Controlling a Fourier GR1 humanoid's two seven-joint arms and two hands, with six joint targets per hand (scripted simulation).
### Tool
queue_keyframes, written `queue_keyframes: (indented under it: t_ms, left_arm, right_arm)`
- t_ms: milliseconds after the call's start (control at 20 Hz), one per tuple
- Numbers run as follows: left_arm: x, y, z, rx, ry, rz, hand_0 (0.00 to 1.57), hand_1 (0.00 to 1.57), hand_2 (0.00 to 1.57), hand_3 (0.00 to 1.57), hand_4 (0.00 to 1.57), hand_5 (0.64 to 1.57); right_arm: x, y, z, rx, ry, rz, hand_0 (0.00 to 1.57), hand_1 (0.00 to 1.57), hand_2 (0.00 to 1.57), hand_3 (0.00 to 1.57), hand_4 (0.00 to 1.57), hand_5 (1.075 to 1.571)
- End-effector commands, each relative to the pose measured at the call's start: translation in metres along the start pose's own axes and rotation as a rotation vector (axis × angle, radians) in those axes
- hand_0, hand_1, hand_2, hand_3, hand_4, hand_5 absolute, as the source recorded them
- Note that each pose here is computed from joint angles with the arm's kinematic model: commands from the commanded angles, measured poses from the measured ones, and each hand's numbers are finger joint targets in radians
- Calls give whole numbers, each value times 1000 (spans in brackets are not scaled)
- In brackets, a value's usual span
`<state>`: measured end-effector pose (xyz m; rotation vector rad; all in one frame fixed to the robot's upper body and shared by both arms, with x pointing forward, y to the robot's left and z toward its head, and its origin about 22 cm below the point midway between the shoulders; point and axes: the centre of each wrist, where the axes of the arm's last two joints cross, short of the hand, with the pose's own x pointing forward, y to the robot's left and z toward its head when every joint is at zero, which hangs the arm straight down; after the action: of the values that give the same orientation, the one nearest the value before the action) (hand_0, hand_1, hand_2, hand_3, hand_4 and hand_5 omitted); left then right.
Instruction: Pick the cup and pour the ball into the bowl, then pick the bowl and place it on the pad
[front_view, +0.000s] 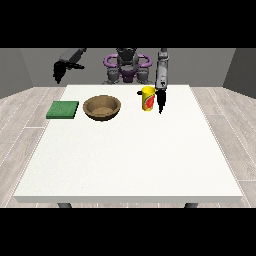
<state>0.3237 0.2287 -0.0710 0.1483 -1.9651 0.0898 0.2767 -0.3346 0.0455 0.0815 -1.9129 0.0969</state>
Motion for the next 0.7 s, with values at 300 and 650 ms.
queue_keyframes:
  t_ms: [300, 650]
  left_arm:
    - [-16, -2, -10, 53, -45, -17, 0, 0, 0, 0, 763, 1320]
    - [-29, -16, 35, 41, -30, -335, 1323, 1323, 1571, 1571, 1477, 1250]
  right_arm:
    - [0, 5, -5, 21, -23, -3, 0, 0, 0, 0, 0, 1571]
    - [26, -22, -14, 46, -23, 42, 0, 0, 0, 0, 0, 1570]
